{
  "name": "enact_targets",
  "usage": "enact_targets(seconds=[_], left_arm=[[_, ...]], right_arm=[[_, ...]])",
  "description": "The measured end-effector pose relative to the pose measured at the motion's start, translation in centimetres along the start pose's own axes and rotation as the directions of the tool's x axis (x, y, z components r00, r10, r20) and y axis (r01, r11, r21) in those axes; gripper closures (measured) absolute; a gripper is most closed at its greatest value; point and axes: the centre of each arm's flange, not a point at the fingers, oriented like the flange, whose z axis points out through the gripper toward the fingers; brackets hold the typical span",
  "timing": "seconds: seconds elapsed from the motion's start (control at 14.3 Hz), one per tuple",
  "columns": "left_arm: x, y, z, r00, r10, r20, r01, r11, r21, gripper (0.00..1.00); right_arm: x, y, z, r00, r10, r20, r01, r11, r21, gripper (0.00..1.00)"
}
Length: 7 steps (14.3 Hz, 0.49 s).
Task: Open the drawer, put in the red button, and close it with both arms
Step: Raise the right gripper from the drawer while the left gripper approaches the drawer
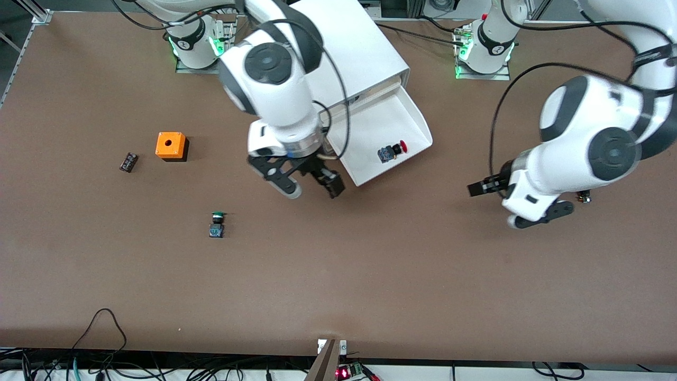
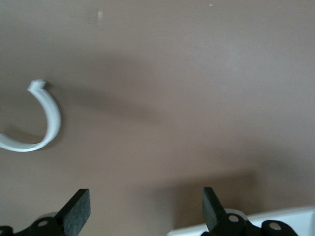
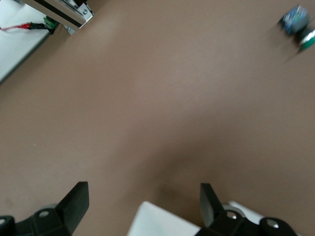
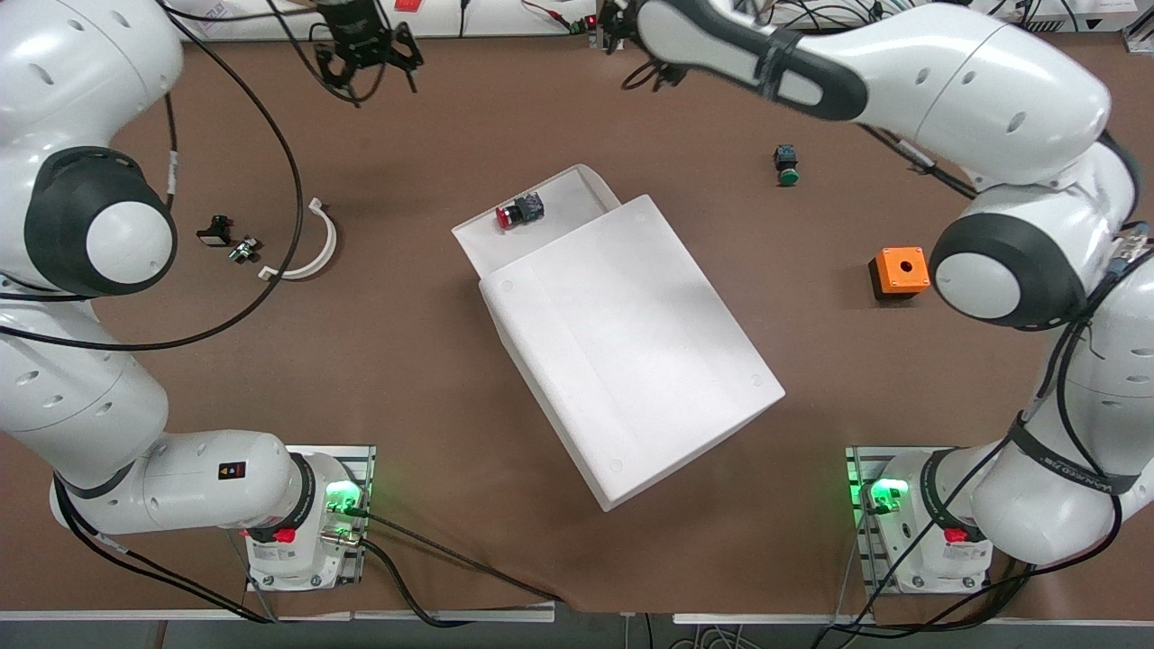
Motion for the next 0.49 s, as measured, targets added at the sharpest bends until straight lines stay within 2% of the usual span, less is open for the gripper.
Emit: enact_targets(seconds=[0.28,0.49], left_arm=[[-1.0,3.3,4.6,0.996,-0.068,-0.056,0.065,0.996,-0.056,0.00],[-1.7,4.7,7.9,0.991,-0.115,-0.073,0.109,0.991,-0.078,0.00]], right_arm=[[10.1,6.1,-2.2,0.982,-0.184,0.052,0.186,0.982,-0.037,0.00],[16.1,11.5,-2.5,0.963,-0.256,0.082,0.261,0.964,-0.055,0.00]])
